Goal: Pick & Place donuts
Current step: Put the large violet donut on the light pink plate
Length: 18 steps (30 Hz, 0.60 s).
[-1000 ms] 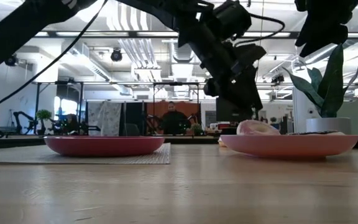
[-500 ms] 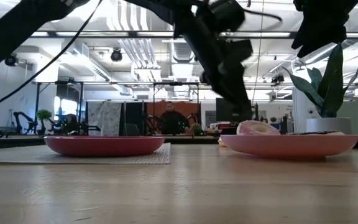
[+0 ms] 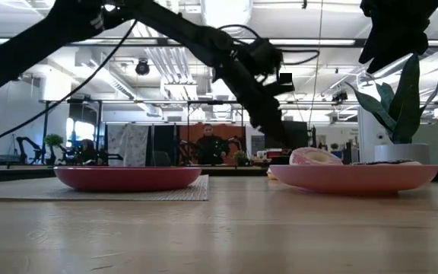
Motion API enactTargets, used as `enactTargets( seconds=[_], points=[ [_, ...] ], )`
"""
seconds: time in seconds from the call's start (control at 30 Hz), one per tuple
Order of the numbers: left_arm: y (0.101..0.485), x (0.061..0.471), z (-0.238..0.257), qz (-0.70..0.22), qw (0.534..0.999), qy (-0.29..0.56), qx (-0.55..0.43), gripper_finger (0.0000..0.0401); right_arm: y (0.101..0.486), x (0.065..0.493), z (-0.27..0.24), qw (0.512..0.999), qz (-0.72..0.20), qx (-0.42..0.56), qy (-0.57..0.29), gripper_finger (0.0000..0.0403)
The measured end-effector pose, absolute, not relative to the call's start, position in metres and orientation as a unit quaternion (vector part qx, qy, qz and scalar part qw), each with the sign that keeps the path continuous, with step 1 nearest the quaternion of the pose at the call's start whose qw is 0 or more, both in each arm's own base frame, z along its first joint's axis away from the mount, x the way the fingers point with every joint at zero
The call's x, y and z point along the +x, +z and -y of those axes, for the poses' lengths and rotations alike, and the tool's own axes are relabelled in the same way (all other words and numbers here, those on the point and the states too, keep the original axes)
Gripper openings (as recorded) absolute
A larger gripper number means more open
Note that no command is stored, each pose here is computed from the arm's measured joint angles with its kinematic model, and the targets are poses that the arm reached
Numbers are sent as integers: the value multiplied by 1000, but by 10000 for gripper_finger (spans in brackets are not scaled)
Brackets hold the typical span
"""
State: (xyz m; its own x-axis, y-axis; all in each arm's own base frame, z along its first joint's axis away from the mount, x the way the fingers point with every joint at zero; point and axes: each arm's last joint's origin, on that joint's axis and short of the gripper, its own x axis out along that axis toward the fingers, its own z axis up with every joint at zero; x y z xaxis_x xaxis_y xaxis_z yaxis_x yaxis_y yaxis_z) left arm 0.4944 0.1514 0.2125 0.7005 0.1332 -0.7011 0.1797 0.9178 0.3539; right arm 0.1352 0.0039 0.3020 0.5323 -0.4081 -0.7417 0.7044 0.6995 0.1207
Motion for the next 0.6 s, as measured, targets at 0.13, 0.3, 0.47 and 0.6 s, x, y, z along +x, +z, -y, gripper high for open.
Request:
enactTargets(
  seconds=[0.13, 0.3, 0.47, 0.6],
  points=[
    [199, 497, -158, -395, 899, 5, 189, 168, 302, 135, -4, 848, -352, 215, -332, 224],
    [197, 490, -160, -429, 893, 40, 128, 168, 302, 135, -4, 846, -349, 223, -337, 224],
    [250, 465, -144, -433, 900, 45, 27, 168, 302, 138, -2, 842, -335, 244, -346, 224],
    [320, 433, -120, -395, 917, 45, 11, 168, 302, 157, 4, 851, -325, 261, -319, 224]
  ],
)
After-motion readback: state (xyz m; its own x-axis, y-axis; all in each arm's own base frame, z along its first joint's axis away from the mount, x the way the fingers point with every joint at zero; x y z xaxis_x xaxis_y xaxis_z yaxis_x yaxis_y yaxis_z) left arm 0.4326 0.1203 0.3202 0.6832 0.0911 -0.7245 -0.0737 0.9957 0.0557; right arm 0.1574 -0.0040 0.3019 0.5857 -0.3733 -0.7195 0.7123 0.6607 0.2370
